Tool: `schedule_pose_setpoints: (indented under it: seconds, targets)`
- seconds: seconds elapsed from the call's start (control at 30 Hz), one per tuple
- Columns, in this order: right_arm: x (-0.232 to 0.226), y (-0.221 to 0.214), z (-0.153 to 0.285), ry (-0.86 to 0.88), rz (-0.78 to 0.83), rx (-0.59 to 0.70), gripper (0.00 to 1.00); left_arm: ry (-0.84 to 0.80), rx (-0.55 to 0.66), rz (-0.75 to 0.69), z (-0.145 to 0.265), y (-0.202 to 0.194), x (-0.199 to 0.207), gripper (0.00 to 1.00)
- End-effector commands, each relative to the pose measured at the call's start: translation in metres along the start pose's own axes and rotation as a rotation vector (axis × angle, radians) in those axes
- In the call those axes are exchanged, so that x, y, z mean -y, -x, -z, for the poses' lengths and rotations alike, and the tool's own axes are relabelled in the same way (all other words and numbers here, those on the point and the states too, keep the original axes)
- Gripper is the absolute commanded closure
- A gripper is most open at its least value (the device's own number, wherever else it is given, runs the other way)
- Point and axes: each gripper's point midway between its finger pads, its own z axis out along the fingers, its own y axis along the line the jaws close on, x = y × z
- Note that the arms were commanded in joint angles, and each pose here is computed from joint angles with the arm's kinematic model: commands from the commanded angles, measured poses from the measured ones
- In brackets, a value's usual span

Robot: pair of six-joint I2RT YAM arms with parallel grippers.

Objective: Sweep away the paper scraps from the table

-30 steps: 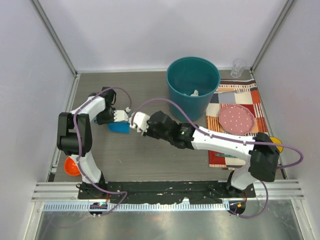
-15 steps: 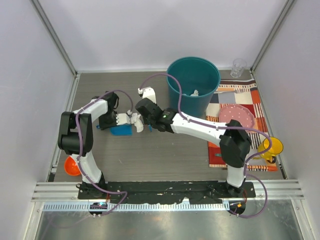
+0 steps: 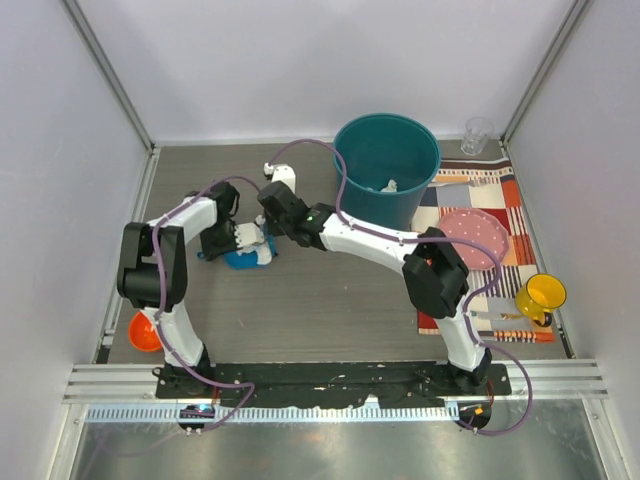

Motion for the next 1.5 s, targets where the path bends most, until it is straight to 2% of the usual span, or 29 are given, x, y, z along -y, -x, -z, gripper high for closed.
schedule_pose_setpoints:
  seconds: [0.0,0.23,0.4,0.5,0.6,0.77,0.9,0.93,0.97,1.17,1.37,1.47]
  targets:
    - [-0.049,0.034,0.024,0.210,-0.101,0.079,0.99,0.003,0.047,0.092,-0.002,0.015,-0.009,1.00]
    - [-0.053,0.038,0.041,0.256,-0.147,0.084,0.99,-0.017,0.115,0.170,0.000,0.029,-0.013,1.00]
    - [-0.014,0.056,0.064,0.105,-0.080,0.150,0.99,-0.050,0.232,0.281,0.008,0.033,-0.013,1.00]
    - [0.015,0.068,0.084,-0.017,-0.019,0.188,0.99,0.003,0.260,0.371,0.010,0.026,-0.026,1.00]
    - [0.032,0.066,0.096,-0.079,0.034,0.183,0.99,0.005,0.275,0.395,0.014,0.026,-0.026,1.00]
    - [0.046,0.070,0.126,-0.082,0.061,0.200,0.99,0.026,0.321,0.463,0.033,0.033,-0.034,1.00]
    - [0.039,0.061,0.150,0.028,0.128,0.203,0.99,0.053,0.412,0.529,0.068,0.046,-0.050,1.00]
    - [0.042,0.046,0.150,0.051,0.161,0.175,0.99,0.045,0.421,0.538,0.076,0.047,-0.050,1.00]
    - [0.042,0.056,0.163,0.074,0.141,0.223,0.99,0.042,0.446,0.544,0.084,0.051,-0.052,1.00]
    - [0.040,0.025,0.181,0.204,0.215,0.194,0.99,0.102,0.568,0.566,0.158,0.067,-0.073,1.00]
    - [0.014,-0.018,0.194,0.366,0.319,0.154,0.99,0.215,0.588,0.510,0.233,0.077,-0.082,1.00]
    - [0.014,-0.035,0.194,0.386,0.339,0.131,0.99,0.267,0.578,0.475,0.265,0.086,-0.086,1.00]
